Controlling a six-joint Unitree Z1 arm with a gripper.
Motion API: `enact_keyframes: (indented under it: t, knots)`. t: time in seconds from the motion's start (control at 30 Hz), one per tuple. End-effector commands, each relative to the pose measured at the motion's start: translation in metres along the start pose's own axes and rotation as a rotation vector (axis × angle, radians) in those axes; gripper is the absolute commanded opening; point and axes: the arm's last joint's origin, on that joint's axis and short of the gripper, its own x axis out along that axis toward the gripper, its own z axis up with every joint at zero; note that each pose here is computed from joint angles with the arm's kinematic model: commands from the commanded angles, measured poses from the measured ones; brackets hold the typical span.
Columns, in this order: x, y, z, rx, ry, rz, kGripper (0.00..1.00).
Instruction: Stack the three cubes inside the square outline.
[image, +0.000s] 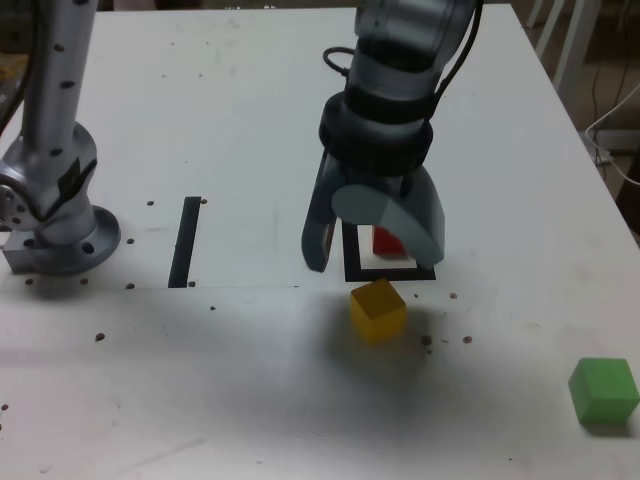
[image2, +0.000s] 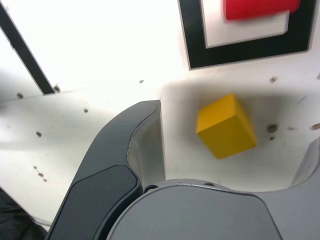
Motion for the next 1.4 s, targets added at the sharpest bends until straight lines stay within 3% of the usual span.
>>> enact_keyframes:
  t: [0.0, 0.43, 0.83, 1.07, 1.37]
  knots:
    - [0.002, -0.003, -0.002, -0.020, 0.011, -0.011, 0.99]
    - [0.028, -0.010, 0.017, -0.115, 0.078, -0.100, 0.99]
    - [0.045, -0.008, 0.036, -0.108, 0.105, -0.131, 0.93]
    - [0.049, -0.007, 0.040, -0.106, 0.124, -0.137, 0.79]
    - [0.048, -0.006, 0.041, -0.104, 0.130, -0.127, 0.44]
